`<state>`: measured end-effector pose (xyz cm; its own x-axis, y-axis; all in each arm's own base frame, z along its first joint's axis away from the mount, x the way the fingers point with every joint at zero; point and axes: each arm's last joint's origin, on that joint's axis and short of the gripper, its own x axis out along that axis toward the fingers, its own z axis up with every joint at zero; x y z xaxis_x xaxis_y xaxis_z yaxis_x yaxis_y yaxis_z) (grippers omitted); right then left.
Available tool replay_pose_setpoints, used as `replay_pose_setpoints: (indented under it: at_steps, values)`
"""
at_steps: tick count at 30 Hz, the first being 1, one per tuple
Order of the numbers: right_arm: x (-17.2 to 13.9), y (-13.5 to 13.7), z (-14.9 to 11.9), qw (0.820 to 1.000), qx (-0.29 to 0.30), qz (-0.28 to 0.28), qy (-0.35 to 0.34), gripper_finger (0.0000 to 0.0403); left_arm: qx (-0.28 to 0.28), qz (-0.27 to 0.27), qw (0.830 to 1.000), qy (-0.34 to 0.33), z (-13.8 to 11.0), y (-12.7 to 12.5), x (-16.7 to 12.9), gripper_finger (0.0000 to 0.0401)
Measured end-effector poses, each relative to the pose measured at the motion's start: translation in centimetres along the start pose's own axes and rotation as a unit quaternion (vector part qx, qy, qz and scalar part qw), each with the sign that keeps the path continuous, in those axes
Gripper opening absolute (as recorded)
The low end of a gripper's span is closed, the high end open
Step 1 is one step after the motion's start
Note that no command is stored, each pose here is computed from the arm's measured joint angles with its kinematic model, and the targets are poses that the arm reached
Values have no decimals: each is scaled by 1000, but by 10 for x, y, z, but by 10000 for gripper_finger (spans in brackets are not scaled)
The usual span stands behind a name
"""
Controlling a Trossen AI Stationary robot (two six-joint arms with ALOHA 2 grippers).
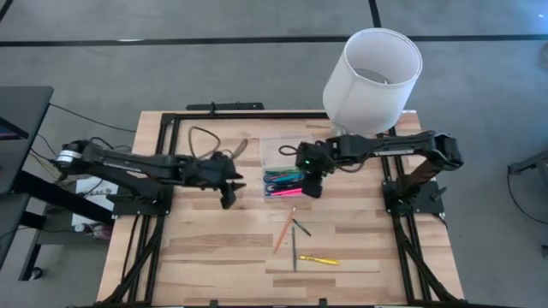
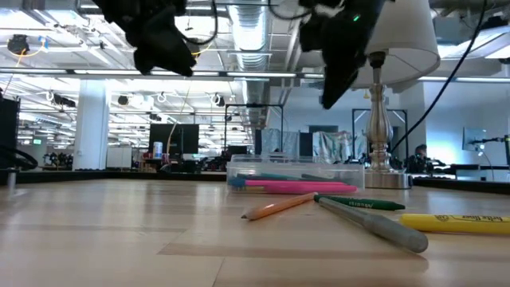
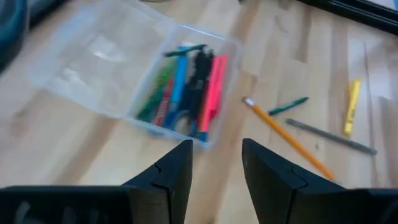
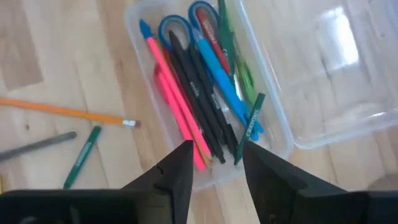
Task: Pick & place school supplies into a supply box
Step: Put the yellow pencil into the transparent supply box
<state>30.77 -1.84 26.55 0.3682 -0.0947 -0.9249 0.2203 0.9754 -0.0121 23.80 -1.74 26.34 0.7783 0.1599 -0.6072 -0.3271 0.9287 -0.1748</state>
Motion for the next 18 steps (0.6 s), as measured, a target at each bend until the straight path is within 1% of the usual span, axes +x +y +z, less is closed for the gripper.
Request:
replay_pose_setpoints:
  at_steps: [4,8,11,14,18]
  values:
    - [-12,10,-19,1000,-8,-21,-16,127,-7,-24,1000,-3,-6,-20,27,132]
    - [-13,15,-46,999,12,-21,-28,127,-30,-50,998,-19,-11,-38,50,132]
    - [-8,16,-69,999,32,-17,-27,127,-46,-65,996,-26,-15,-50,67,132]
    - [-2,18,-91,998,49,-10,-27,125,-52,-63,996,-17,-19,-61,84,132]
    - [6,23,-116,998,49,2,-30,125,-42,-53,998,0,-24,-78,106,132]
